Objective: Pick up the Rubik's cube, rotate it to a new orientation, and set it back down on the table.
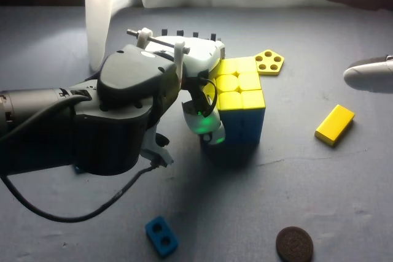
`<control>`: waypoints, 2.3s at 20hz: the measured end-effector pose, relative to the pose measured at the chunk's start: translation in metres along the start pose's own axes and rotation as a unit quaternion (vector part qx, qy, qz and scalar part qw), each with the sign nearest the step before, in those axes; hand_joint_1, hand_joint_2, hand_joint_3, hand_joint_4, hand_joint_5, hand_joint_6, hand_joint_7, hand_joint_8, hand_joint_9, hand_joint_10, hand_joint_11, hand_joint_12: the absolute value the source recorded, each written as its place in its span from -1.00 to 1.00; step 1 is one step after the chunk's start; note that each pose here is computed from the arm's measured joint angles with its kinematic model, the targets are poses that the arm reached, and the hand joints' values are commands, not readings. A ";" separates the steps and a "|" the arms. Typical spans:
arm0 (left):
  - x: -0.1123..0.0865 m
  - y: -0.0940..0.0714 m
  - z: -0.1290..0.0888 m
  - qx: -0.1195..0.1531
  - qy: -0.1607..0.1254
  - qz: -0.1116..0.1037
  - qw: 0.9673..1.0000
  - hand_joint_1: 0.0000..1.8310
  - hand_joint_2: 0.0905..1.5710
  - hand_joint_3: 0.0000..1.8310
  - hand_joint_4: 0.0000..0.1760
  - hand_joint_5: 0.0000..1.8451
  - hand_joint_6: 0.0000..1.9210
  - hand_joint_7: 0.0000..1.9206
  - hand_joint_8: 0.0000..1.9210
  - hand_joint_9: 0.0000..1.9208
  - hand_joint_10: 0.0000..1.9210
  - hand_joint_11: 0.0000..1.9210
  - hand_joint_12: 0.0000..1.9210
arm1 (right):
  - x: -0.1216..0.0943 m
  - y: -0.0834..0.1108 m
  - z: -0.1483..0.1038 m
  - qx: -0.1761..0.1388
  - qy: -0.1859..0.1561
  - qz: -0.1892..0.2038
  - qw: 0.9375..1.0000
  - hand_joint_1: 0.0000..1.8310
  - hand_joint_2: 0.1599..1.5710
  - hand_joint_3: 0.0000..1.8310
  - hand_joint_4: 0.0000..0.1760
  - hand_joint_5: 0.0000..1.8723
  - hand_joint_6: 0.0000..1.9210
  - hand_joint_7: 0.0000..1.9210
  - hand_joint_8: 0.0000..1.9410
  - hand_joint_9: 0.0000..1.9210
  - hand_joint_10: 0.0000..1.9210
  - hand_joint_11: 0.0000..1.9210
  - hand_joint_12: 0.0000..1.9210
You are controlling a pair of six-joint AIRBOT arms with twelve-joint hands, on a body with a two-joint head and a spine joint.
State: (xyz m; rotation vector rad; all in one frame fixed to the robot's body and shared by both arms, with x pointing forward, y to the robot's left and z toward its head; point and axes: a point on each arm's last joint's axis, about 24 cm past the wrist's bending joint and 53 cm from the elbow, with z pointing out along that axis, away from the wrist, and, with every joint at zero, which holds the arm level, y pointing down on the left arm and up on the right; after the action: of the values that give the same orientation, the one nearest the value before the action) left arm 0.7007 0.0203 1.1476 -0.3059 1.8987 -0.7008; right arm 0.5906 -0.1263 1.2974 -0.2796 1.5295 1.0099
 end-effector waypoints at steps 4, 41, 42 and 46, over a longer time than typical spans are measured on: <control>0.000 0.000 0.000 0.000 0.000 -0.001 1.000 0.17 0.76 -1.00 -1.00 -0.48 0.64 -0.44 0.97 -0.64 0.99 -0.60 1.00 | 0.000 0.000 0.000 0.000 0.000 -0.002 1.000 -0.77 0.58 -1.00 -1.00 -0.96 -1.00 -0.80 -1.00 -0.83 -1.00 -1.00 -0.76; -0.054 -0.044 -0.038 0.035 -0.013 -0.037 0.999 0.10 0.82 -1.00 -1.00 -0.56 0.78 -0.49 1.00 -0.74 0.98 -0.69 1.00 | 0.030 -0.024 -0.021 0.075 -0.049 0.097 0.991 -0.61 0.57 -1.00 -1.00 -0.92 -1.00 -0.57 0.91 -0.48 1.00 -0.53 1.00; -0.054 -0.045 -0.038 0.035 -0.013 -0.037 0.999 0.11 0.82 -1.00 -1.00 -0.56 0.77 -0.48 0.99 -0.73 0.97 -0.69 1.00 | 0.032 -0.024 -0.020 0.075 -0.048 0.099 0.991 -0.62 0.56 -1.00 -1.00 -0.90 -0.99 -0.54 0.81 -0.48 1.00 -0.51 1.00; -0.059 -0.050 -0.039 0.041 -0.017 -0.040 0.998 0.13 0.79 -1.00 -1.00 -0.54 0.75 -0.44 0.93 -0.69 0.93 -0.68 1.00 | 0.047 -0.021 -0.015 0.073 -0.030 0.100 0.992 -0.56 0.55 -1.00 -1.00 -0.87 -0.99 -0.57 0.86 -0.51 1.00 -0.55 1.00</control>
State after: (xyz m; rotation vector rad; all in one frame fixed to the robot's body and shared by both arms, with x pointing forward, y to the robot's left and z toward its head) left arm 0.6857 0.0236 1.2331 -0.3409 1.8279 -0.8198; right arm 0.5830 -0.1321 1.2446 0.0070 1.5905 1.0452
